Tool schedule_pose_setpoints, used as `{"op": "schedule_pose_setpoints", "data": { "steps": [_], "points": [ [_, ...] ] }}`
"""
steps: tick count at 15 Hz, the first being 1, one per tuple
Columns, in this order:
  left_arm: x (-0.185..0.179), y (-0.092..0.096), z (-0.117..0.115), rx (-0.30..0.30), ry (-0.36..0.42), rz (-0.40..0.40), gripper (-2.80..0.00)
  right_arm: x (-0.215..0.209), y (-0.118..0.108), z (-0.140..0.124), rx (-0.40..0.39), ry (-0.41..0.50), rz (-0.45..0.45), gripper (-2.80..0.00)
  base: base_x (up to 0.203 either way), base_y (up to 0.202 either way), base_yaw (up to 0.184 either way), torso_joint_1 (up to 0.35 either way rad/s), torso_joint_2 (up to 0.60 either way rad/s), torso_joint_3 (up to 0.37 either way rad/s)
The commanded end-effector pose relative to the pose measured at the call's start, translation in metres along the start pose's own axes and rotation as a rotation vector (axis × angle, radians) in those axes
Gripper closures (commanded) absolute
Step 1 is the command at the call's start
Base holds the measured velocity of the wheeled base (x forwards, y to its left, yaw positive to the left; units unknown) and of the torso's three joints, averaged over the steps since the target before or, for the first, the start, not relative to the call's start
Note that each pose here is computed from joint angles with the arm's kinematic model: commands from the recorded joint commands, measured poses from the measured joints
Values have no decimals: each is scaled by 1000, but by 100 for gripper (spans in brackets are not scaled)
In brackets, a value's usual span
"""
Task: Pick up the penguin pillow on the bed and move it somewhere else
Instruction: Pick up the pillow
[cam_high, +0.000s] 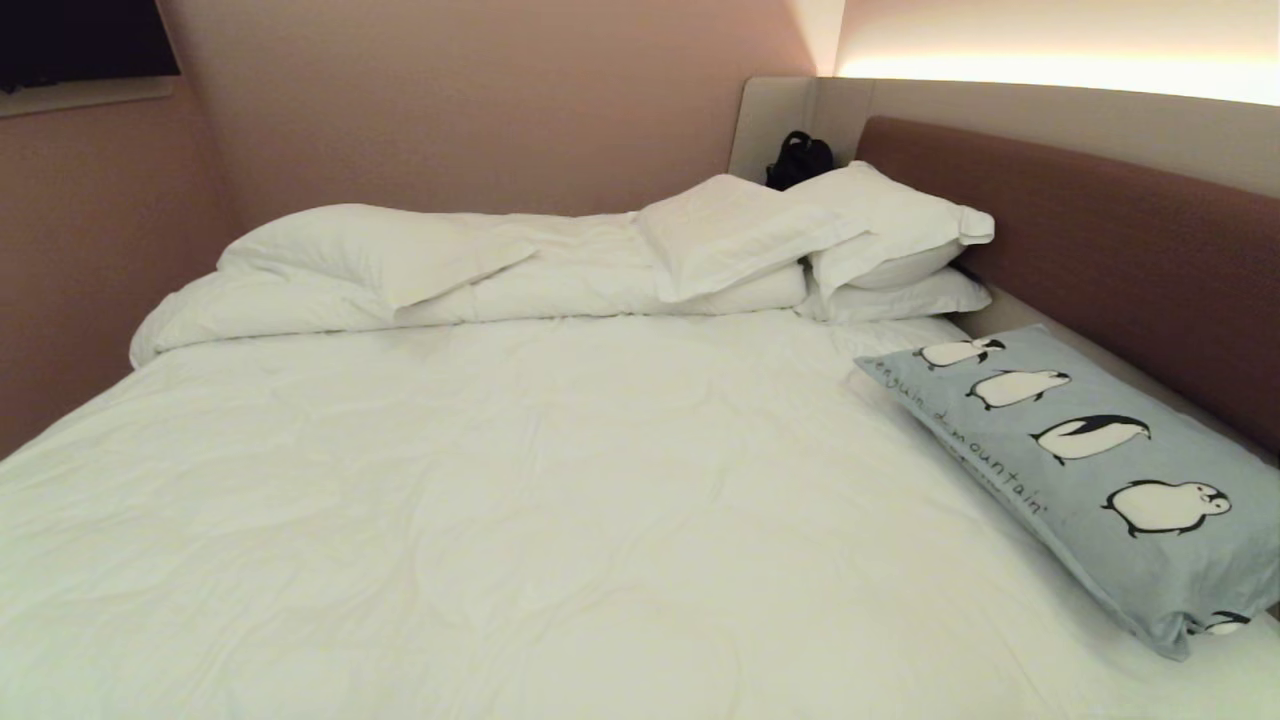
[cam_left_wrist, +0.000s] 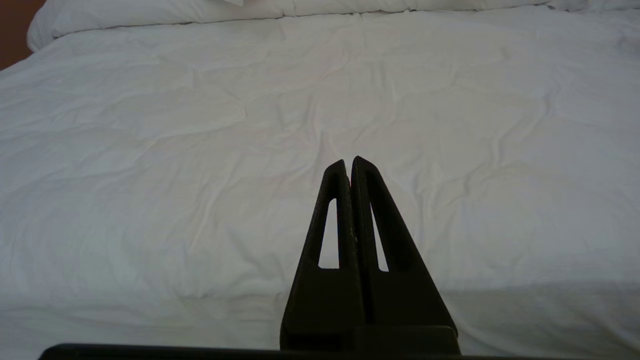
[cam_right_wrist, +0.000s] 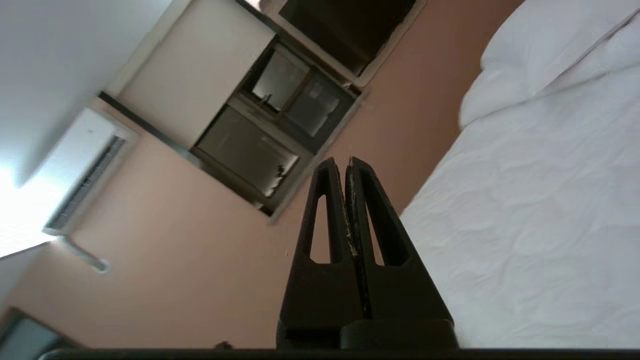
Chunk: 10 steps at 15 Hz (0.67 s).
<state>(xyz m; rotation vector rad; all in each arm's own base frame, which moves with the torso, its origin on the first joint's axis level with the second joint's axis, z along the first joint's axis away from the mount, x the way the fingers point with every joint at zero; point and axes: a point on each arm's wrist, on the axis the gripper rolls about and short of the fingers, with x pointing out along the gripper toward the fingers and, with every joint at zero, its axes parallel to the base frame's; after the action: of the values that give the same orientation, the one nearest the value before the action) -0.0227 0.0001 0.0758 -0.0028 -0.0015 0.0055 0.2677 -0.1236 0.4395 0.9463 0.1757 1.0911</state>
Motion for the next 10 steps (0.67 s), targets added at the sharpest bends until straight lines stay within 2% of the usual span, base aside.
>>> {"op": "schedule_pose_setpoints", "data": {
  "steps": [1,3,5,7,10],
  "points": [
    [0,0,0,0,0,1,0,-7,2,1,-160,-8,-20,0,0,0,0,0,0,0],
    [0,0,0,0,0,1,0,-15,2,4,-249,-25,-39,0,0,0,0,0,0,0],
    [0,0,0,0,0,1,0,-19,4,5,-394,-33,-52,0,0,0,0,0,0,0],
    [0,0,0,0,0,1,0,-19,5,4,-587,-27,-56,0,0,0,0,0,0,0],
    [0,0,0,0,0,1,0,-19,6,4,-922,-14,-62,0,0,0,0,0,0,0]
  ]
}}
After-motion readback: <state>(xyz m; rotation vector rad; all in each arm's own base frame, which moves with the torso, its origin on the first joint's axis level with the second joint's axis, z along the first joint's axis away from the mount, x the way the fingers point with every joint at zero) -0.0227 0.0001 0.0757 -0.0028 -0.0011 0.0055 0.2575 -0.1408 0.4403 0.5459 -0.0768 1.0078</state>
